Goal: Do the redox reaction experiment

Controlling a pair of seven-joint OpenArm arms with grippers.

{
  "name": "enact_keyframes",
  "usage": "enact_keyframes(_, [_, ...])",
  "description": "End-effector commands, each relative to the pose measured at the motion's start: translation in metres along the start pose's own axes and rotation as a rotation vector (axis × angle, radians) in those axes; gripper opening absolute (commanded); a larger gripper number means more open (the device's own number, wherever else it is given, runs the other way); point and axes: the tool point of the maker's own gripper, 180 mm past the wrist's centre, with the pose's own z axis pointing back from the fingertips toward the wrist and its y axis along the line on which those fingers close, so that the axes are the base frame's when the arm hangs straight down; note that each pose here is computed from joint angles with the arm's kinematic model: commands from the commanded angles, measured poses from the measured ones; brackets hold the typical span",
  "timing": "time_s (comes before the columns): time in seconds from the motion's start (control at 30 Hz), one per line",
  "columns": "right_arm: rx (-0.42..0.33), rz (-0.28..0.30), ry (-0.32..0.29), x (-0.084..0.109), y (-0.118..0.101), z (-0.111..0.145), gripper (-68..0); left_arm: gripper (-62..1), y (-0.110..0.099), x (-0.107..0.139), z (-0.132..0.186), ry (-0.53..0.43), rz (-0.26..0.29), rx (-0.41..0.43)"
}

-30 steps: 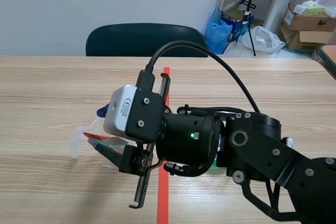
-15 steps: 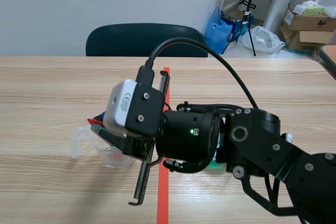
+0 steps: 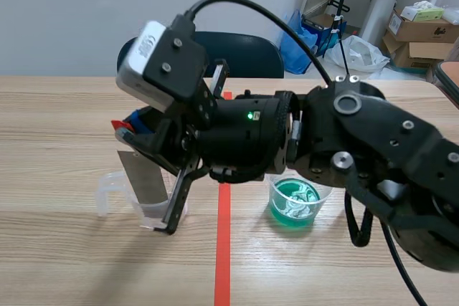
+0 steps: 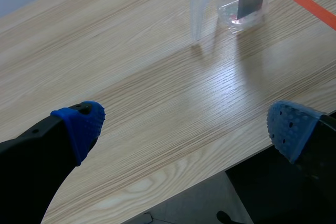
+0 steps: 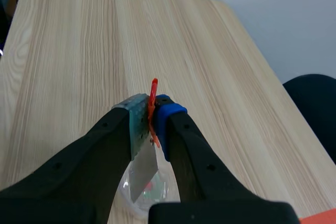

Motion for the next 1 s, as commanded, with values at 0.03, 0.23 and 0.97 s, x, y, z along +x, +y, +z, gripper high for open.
enact_keyframes(0.03, [-0.043,0.026,-0.034,0.026,-0.020,0.003,-66.9,1.4,-0.002,0.009,-0.003,-0.036,0.006,-0.005])
enact_keyframes(0.23, [-0.072,-0.017,0.005,0.045,-0.036,0.008,-66.9,1.4,-0.002,0.009,-0.003,-0.036,0.007,-0.006])
enact_keyframes(0.97, [-0.083,-0.119,0.000,0.097,-0.073,0.014,-66.9,1.4,-0.002,0.009,-0.003,-0.037,0.006,-0.006])
